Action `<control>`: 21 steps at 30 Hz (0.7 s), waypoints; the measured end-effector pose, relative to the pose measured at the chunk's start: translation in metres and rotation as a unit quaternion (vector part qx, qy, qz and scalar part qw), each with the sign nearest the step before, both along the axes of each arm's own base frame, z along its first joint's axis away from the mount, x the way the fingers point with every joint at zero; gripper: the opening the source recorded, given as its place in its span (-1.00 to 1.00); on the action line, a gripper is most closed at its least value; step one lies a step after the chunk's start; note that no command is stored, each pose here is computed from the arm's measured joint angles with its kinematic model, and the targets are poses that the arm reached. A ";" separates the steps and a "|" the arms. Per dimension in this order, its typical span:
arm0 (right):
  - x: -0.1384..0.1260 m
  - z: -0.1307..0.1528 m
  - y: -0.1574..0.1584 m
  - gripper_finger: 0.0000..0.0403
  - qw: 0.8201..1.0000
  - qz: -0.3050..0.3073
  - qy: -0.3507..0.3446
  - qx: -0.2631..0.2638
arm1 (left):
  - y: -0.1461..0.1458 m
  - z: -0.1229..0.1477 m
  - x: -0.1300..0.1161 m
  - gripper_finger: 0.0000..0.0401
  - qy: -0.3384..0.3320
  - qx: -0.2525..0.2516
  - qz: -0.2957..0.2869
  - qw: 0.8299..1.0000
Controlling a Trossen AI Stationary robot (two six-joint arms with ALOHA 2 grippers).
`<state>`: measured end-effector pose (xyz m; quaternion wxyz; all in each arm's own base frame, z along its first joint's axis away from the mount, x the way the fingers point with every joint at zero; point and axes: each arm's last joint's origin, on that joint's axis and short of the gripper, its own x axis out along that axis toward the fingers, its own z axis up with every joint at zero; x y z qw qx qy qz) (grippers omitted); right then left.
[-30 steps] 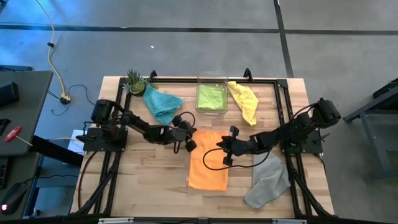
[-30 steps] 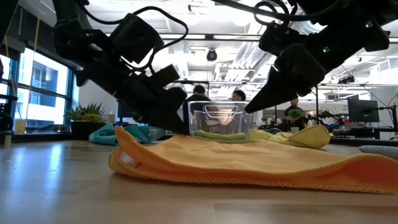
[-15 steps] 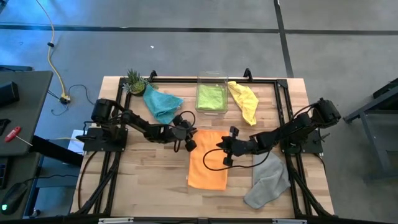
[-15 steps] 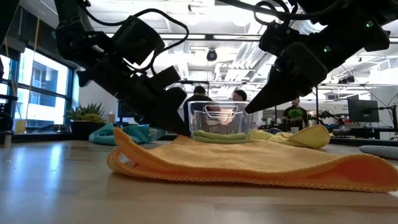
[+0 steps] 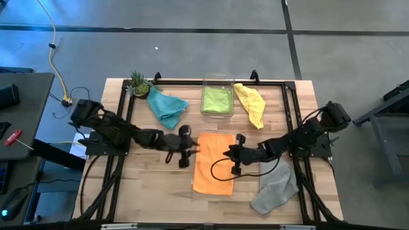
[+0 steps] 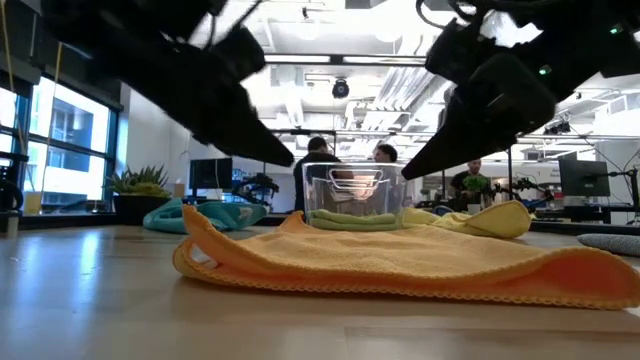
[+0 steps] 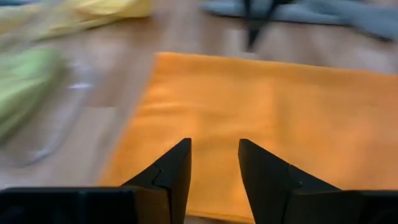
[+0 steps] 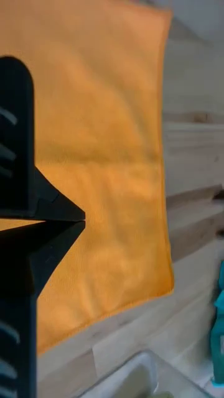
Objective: Fold microfiber towels
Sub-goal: Fold the orange microfiber cloth
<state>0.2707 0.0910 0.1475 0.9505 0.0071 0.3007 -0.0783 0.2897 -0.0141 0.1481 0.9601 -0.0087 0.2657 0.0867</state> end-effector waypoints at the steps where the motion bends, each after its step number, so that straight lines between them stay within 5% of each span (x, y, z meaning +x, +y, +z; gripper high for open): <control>1: -0.001 0.000 0.003 -1.00 1.000 0.002 -0.002 0.001 | -0.006 0.001 -0.002 -0.43 -0.001 -0.003 -0.023 1.000; 11: -0.007 0.008 0.030 -0.82 1.000 0.012 -0.017 0.000 | -0.063 -0.002 -0.018 -0.82 0.011 -0.001 -0.176 0.984; 16: -0.003 0.021 0.042 -0.80 1.000 0.011 0.007 -0.018 | -0.087 0.002 -0.022 -0.98 0.009 0.007 -0.200 0.980; 21: -0.007 0.029 0.056 -0.67 0.999 0.013 0.022 -0.024 | -0.118 0.014 -0.022 -0.87 0.036 0.058 -0.189 0.980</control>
